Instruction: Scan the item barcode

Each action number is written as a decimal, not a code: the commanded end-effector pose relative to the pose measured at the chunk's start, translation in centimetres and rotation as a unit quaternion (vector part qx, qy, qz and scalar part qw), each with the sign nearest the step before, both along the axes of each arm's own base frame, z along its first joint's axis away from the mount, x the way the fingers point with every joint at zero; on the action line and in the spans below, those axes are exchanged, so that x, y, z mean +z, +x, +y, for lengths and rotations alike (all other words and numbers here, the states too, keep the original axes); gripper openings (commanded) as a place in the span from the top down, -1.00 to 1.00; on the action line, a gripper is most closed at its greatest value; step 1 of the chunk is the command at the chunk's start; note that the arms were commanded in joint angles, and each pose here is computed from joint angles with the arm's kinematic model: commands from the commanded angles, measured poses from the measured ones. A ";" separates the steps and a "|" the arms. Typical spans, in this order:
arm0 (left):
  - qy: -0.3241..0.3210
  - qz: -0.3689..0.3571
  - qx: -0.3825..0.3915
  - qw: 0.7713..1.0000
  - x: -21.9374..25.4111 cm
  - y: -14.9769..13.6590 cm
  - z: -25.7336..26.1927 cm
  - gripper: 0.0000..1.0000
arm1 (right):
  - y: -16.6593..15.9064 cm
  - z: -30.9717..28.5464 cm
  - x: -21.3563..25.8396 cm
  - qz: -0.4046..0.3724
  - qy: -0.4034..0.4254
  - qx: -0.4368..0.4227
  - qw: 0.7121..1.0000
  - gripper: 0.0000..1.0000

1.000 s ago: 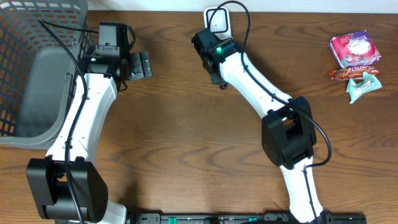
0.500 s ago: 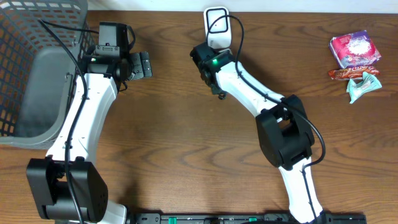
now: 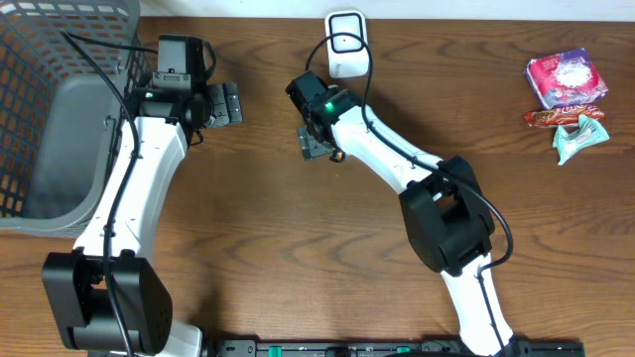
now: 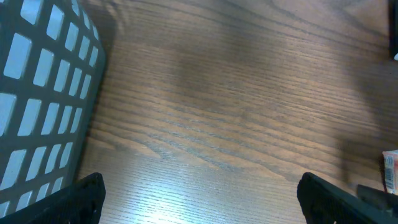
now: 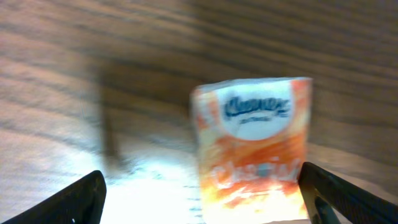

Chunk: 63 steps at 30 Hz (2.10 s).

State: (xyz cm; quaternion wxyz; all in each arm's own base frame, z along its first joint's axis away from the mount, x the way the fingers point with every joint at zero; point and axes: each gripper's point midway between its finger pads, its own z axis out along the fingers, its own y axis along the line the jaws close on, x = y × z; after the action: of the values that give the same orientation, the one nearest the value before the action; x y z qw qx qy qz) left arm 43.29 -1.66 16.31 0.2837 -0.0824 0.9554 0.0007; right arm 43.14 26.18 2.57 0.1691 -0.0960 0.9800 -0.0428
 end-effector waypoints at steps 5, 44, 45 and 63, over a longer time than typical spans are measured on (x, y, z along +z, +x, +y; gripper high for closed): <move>0.007 0.006 0.001 1.000 -0.4 -0.1 0.4 -0.96 | 1.2 0.6 2.4 0.003 0.038 -0.005 0.999 -0.93; 0.007 0.006 0.001 1.000 -0.4 -0.1 0.4 -0.96 | 1.6 -5.4 -0.5 0.158 0.313 -0.015 0.936 -0.41; 0.007 0.006 0.001 1.000 -0.4 -0.1 0.4 -0.95 | 1.5 -5.4 -0.8 0.160 0.313 -0.018 0.936 -0.38; 0.007 0.006 0.001 1.000 -0.4 -0.1 0.4 -0.96 | 0.4 -4.2 -1.6 0.182 0.378 -0.030 0.907 0.90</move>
State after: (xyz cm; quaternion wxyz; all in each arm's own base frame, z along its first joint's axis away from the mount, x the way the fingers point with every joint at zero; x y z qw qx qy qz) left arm 43.28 -1.66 16.30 0.2835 -0.0825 0.9554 0.0007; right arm 44.21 21.66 1.10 0.0318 -0.0149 0.9488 0.3140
